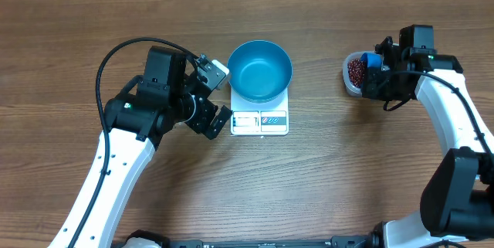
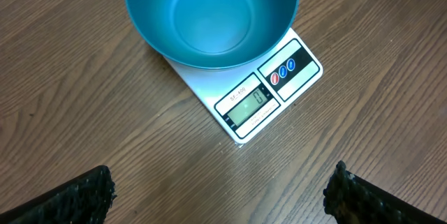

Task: Scoop item into bowl and weigh 150g on scale
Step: 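Dip the scoop into the red beans with the right gripper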

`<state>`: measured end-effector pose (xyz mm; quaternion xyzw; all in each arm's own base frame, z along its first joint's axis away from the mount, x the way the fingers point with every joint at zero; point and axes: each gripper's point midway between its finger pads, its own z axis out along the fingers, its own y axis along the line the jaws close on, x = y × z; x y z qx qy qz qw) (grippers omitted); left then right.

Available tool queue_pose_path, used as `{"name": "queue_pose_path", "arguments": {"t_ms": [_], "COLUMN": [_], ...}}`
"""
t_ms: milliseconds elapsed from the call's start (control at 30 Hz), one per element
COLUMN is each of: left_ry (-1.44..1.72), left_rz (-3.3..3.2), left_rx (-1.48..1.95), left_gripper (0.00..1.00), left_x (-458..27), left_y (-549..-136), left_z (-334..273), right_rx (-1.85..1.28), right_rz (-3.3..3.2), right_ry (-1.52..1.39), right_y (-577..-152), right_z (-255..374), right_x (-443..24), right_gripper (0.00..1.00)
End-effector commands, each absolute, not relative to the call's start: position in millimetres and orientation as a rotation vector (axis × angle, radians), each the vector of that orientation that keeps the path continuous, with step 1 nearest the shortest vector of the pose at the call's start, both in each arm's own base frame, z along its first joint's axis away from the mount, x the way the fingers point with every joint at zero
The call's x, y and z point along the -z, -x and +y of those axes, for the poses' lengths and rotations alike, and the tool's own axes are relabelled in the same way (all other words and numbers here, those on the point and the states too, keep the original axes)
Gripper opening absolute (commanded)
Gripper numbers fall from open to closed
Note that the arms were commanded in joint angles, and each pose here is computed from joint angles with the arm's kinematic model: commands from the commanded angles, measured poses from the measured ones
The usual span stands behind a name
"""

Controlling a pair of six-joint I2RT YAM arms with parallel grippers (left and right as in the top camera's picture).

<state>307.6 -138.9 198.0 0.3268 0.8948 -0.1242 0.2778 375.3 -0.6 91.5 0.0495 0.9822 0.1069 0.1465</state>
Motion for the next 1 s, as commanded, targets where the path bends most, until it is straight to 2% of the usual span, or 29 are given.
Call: {"name": "queue_pose_path", "arguments": {"t_ms": [0, 267, 567, 967], "left_ry": [-0.865, -0.865, -0.865, -0.865], "left_rz": [2.413, 2.413, 2.414, 2.413], "left_rx": [0.361, 0.361, 0.361, 0.361], "left_gripper": [1.0, 1.0, 1.0, 1.0], "left_x": [-195, -195, -195, -195], "left_y": [-307, -307, -307, -307], "left_z": [-142, -142, -142, -142], "right_rx": [-0.422, -0.602, -0.848, -1.077], "right_rz": [2.815, 2.776, 2.622, 2.486], "right_ry": [-0.151, -0.15, -0.412, -0.513], "right_y": [-378, -379, -381, -375], "right_z": [11, 25, -24, -40], "right_x": [-91, -99, -118, -138], "right_gripper": [0.04, 0.04, 0.04, 0.04]}}
